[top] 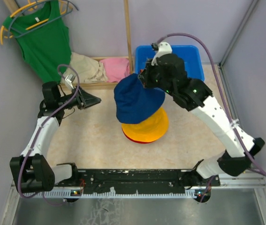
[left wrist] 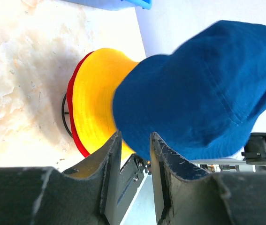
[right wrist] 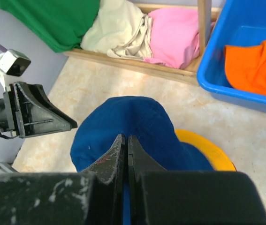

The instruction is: Stack the hats

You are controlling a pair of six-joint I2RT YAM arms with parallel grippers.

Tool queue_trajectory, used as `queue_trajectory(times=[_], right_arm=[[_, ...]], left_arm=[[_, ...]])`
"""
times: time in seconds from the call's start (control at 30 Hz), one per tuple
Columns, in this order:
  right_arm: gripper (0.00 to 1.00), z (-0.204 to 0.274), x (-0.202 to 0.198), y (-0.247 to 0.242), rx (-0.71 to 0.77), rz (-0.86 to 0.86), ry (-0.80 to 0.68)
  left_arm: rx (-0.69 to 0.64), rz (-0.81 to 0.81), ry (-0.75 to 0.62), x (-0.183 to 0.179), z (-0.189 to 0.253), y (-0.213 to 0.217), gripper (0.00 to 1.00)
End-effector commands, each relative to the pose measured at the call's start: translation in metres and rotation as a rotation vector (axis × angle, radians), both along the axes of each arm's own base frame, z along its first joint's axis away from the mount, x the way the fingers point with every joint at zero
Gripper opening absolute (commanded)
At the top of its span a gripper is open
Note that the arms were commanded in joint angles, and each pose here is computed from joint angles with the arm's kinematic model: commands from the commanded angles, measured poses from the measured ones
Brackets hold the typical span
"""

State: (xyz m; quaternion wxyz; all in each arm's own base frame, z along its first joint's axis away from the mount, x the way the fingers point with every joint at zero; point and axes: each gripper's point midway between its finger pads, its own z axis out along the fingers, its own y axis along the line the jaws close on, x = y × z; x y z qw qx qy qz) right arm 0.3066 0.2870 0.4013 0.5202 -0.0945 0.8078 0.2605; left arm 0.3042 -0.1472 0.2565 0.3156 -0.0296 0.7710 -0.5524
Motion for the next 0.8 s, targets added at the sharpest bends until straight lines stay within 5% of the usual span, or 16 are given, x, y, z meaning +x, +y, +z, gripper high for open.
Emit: queue_trajectory(times=[0.0, 0.57, 0.77], right_arm=[[0.0, 0.043, -0.016, -0.031, 0.102, -0.047, -0.129], [0.0, -0.044, -0.027, -0.055, -0.05, -0.065, -0.058], [0.0, -0.056, -0.032, -0.075, -0.08, -0.1, -0.045]], left_arm=[[0.025, 0.051, 0.027, -0.003, 0.001, 0.005, 0.37], [-0.033, 0.087, 0.046, -0.012, -0.004, -0.002, 0.39], [-0.047, 0.054, 0.137, -0.01, -0.024, -0.018, 0.47]])
